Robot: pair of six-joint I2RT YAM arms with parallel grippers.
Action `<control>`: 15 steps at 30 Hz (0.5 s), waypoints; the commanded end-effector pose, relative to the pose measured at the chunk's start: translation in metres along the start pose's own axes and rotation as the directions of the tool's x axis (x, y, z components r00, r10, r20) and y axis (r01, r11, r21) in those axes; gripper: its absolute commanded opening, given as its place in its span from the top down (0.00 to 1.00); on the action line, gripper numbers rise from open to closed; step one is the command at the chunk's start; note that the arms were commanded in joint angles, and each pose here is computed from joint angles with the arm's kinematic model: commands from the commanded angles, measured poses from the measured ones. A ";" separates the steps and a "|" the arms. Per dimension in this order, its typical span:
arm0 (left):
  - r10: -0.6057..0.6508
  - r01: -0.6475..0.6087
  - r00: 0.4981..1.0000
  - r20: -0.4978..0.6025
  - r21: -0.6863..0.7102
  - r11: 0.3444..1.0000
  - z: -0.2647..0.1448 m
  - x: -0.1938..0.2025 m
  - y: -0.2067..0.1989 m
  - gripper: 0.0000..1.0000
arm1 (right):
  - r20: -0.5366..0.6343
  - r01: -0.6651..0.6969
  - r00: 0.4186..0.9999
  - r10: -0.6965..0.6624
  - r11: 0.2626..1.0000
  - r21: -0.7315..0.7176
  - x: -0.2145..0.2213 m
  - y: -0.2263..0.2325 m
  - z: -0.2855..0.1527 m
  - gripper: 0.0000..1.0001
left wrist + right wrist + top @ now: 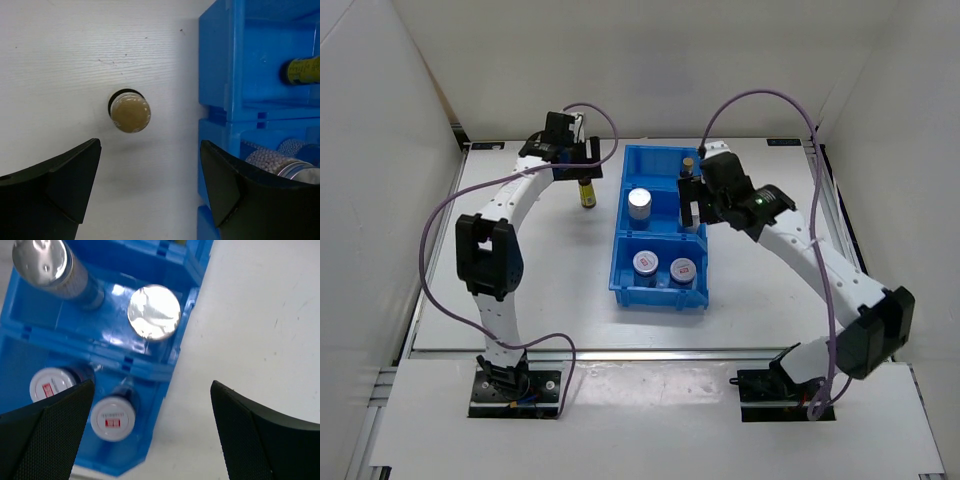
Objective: Organize the condiment bottles
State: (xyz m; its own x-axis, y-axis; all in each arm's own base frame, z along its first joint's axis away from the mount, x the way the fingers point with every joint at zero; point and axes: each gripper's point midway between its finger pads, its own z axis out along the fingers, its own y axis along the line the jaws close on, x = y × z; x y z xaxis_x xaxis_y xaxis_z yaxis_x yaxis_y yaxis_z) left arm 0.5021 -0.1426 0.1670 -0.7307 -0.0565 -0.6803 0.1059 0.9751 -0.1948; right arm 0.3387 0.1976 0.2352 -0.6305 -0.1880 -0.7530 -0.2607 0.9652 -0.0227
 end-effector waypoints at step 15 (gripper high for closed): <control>0.100 -0.092 0.993 0.058 -0.124 0.988 0.027 -0.019 -0.005 0.24 | 0.038 -0.018 0.999 0.021 0.998 -0.068 0.039 -0.019 -0.065 0.00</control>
State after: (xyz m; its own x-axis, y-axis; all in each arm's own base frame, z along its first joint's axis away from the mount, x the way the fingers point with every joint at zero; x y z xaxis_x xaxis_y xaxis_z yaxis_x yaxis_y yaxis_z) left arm 0.5230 -0.1545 0.1311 -0.7354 0.0362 -0.6766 0.1017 0.9932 -0.0574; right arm 0.2790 0.1657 0.2509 -0.6049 -0.1465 -0.7827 -0.2863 0.9572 0.0421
